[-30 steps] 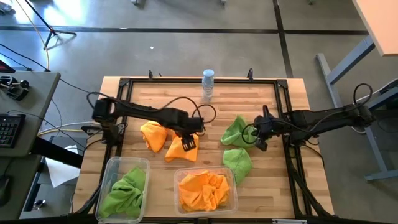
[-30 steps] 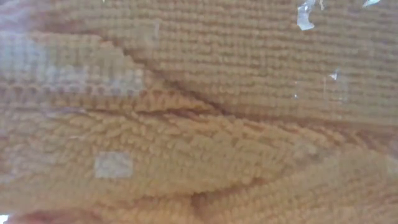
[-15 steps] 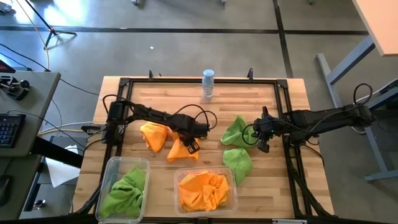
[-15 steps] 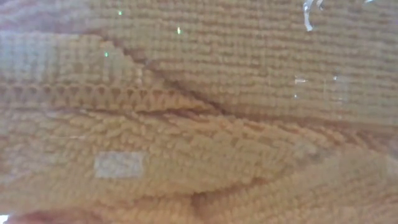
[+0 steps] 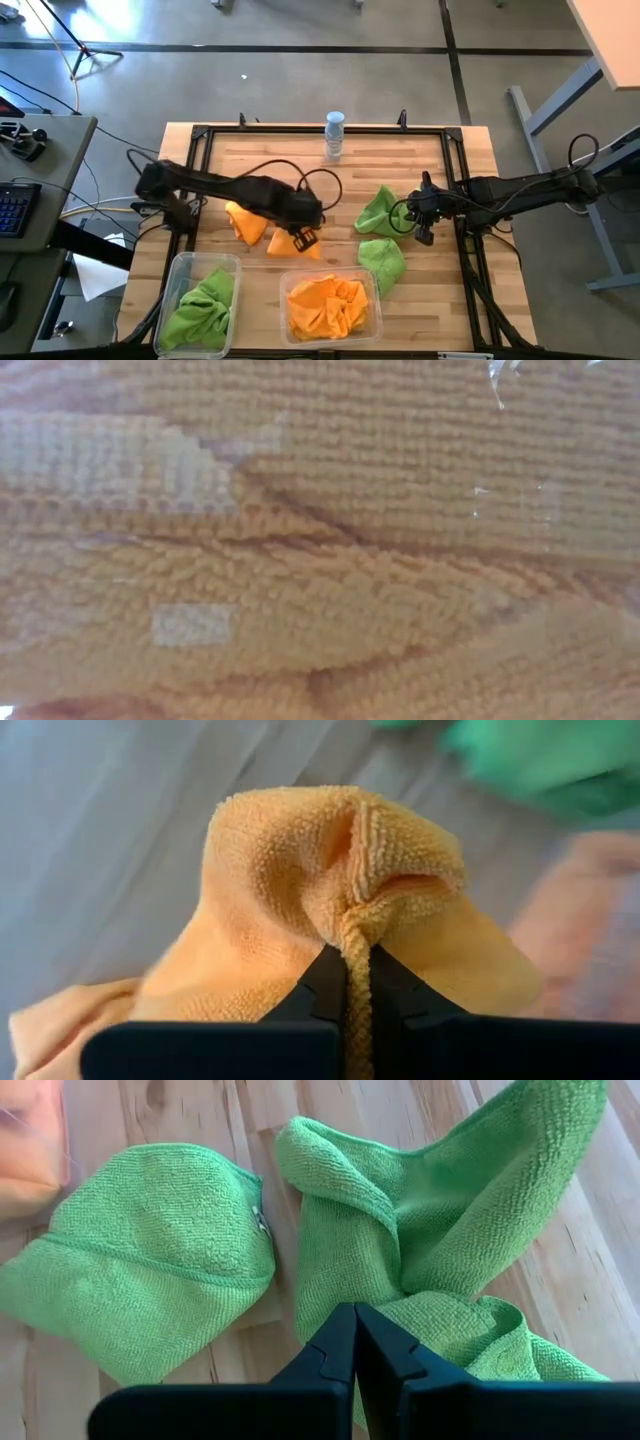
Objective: Sort microfiber towel by color & place in baskets
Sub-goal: Put the orange microfiber towel into the right transparent bin
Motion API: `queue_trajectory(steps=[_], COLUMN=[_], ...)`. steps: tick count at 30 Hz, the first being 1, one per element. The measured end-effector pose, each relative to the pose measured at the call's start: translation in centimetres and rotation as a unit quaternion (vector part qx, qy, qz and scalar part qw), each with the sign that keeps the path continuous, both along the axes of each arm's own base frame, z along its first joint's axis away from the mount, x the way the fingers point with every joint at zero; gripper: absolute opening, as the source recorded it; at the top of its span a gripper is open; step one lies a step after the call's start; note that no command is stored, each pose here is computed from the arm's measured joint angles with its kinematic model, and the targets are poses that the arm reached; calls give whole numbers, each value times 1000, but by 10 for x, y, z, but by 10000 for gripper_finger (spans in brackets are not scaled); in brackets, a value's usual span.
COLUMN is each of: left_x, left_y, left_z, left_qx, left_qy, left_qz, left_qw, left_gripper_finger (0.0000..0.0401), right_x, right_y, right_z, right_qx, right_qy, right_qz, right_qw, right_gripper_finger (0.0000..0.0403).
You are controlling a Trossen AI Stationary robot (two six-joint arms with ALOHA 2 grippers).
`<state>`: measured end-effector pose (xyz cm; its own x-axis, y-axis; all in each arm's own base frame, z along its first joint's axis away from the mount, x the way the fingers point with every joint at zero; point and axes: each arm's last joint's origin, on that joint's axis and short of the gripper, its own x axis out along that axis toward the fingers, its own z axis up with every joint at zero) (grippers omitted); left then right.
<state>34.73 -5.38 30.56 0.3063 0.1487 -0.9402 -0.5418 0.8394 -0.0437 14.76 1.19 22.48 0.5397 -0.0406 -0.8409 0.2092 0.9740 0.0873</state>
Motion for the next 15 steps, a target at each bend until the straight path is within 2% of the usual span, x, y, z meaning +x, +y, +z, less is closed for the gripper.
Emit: queue_trajectory(steps=[3,8,11,15], left_x=[0,4,7,19], left_y=[-17,-47,-70,-103], left_z=[35,70,77,71], left_qx=[12,29,37,38], left_qy=[-54,-133,-161,-175], left_qz=[-15,-19,-22,-41], left_qw=[998,990,986,983], left_gripper_finger=[1,1,1,0], right_x=[0,0,0,0], right_y=[0,0,0,0], right_z=[0,0,0,0], right_qx=[1,5,12,22], right_qy=[-1,-3,-3,-5], right_qz=[-2,-8,-22,-36], right_qw=[1000,1000,1000,999], right_gripper_finger=[0,0,0,0])
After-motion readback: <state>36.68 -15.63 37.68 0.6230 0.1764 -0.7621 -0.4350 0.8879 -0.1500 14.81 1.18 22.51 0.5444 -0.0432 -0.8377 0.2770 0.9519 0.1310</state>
